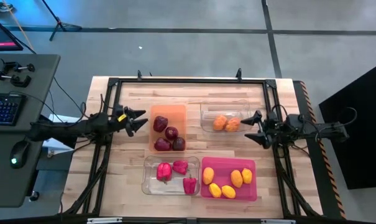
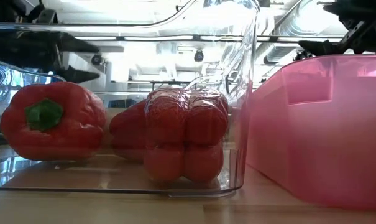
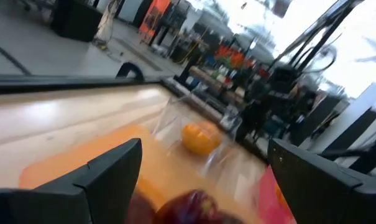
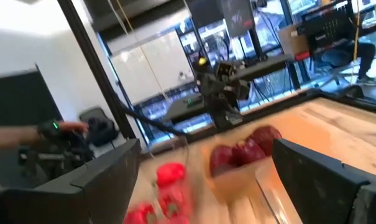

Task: Sort produce into baskets
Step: Return to Home Position

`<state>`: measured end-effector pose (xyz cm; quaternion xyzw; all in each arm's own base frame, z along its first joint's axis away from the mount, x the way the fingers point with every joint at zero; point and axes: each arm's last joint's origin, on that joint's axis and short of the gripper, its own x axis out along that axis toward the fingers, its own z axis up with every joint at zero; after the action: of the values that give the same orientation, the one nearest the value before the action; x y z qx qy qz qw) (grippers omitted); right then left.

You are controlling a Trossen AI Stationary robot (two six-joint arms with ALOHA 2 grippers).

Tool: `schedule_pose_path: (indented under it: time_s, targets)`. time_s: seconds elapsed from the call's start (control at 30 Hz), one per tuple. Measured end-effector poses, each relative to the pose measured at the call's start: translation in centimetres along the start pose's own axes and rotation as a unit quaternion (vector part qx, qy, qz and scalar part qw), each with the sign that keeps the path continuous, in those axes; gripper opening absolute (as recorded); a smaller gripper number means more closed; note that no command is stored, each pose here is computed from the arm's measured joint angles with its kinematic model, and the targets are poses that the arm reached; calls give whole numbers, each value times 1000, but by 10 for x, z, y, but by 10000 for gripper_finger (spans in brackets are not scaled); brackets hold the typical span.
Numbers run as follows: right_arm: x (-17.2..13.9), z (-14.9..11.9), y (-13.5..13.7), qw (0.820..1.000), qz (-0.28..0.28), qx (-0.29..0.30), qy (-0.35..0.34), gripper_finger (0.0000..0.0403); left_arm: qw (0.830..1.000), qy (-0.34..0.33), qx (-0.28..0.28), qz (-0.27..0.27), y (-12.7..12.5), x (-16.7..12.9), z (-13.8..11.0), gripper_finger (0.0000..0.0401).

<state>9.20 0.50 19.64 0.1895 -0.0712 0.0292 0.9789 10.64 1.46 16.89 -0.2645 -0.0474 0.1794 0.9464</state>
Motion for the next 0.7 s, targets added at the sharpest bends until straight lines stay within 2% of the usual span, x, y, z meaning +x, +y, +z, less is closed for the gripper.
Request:
schedule_pose_path:
  time_s: [0.1,0.33,0.47,0.7]
  targets:
    - [-1,-6,-2,999,-12,-17,31,351,999,32,13,18,5,-3,-6,335]
    - [-4,-23,-10,991,-50,-28,120,351,1000,27,9,10,4,-3,-5,335]
    - [-4,-22,-10,990,-55,-59,116,351,1000,28,9,10,4,-3,-5,335]
    - [-4,-22,-11,988,-70,-77,112,351,1000,28,9,10,4,-3,-5,335]
